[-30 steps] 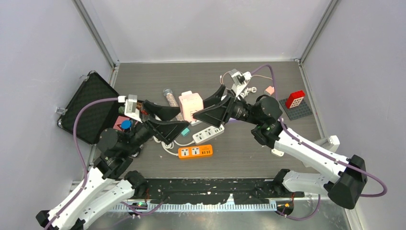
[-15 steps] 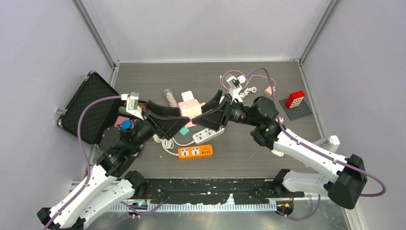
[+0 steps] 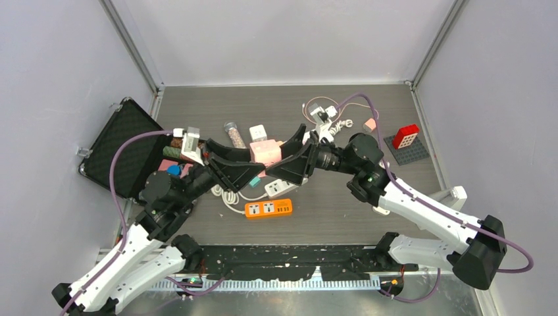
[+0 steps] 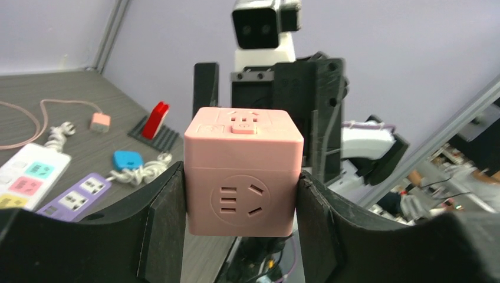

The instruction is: Insert the plug

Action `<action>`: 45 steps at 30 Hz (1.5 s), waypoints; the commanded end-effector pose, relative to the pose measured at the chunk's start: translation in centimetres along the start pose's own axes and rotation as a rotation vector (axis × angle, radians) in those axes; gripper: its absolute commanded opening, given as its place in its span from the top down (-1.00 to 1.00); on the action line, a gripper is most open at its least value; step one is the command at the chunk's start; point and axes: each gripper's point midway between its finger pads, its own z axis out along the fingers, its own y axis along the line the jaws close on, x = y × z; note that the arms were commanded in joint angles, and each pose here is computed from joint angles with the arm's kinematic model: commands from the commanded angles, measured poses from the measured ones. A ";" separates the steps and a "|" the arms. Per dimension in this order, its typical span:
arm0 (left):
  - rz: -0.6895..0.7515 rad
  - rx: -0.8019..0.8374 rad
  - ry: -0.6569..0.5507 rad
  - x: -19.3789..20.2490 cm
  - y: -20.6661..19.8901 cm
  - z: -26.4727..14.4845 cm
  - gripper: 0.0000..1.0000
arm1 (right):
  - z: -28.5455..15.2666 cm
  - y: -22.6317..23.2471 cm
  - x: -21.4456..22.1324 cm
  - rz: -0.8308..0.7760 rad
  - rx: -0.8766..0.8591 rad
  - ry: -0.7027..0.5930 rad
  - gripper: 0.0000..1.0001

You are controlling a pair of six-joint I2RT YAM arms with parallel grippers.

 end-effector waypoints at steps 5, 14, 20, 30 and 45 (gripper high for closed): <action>0.219 -0.026 0.159 2.0 1.1 -0.8 1.00 | -2.3 0.8 0.2 -0.248 0.095 0.116 -0.91; 0.252 0.243 0.357 5.0 -2.4 -1.1 1.00 | -5.0 0.4 1.9 -0.430 0.136 0.302 -0.91; 0.320 0.348 0.439 6.3 -3.2 -2.0 1.00 | -6.0 0.7 3.8 -0.483 0.069 0.401 -0.91; 0.430 0.456 0.479 6.9 -4.1 -3.3 1.00 | -4.6 1.0 6.0 -0.562 -0.027 0.530 -0.94; 0.431 0.308 0.463 6.2 -2.1 -2.5 0.65 | -3.2 -0.3 6.4 -0.501 0.021 0.558 0.78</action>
